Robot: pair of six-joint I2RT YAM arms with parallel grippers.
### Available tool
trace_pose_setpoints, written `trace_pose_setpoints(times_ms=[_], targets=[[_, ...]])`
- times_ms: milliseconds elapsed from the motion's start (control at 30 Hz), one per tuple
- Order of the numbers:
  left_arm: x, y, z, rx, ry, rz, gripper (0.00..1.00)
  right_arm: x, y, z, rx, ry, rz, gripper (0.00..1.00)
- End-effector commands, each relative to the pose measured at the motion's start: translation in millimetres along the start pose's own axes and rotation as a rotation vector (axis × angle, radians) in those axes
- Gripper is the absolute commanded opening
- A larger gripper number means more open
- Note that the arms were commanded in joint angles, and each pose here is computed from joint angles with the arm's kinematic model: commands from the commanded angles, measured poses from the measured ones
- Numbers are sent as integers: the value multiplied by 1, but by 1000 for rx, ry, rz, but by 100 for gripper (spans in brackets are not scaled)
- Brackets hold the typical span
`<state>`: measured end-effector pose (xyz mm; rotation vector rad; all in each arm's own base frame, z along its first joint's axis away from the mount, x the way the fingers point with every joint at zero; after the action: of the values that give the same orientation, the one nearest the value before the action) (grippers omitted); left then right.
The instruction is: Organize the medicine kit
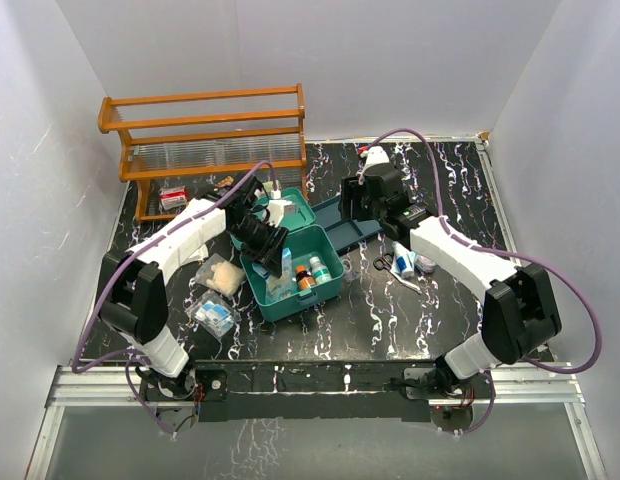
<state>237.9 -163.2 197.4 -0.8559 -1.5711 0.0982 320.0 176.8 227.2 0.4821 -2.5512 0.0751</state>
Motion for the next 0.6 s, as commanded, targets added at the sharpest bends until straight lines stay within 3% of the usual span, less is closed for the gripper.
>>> trace_pose_setpoints(times_ms=[0, 100, 233, 567], targets=[[11, -4, -1, 18, 2, -64, 45, 12, 1, -19, -16, -101, -19, 55], [21, -5, -6, 12, -21, -116, 54, 12, 2, -19, -19, -104, -27, 55], [31, -9, -9, -3, -51, -145, 59, 14, 2, -19, -25, -109, -37, 55], [35, -6, -9, -6, -78, -203, 56, 18, 2, -15, -30, -110, -38, 55]])
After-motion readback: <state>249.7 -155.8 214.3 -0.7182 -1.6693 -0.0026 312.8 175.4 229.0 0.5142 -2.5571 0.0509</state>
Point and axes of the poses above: each gripper's point midway between its finger pads, its own x axis back along the fingers, its own y axis along the line the jaws close on, z = x × y, the point moved 9 cm from there along x, back along the fingers, and after that the axes turned 9 degrees about x, right-handed, at the moved point
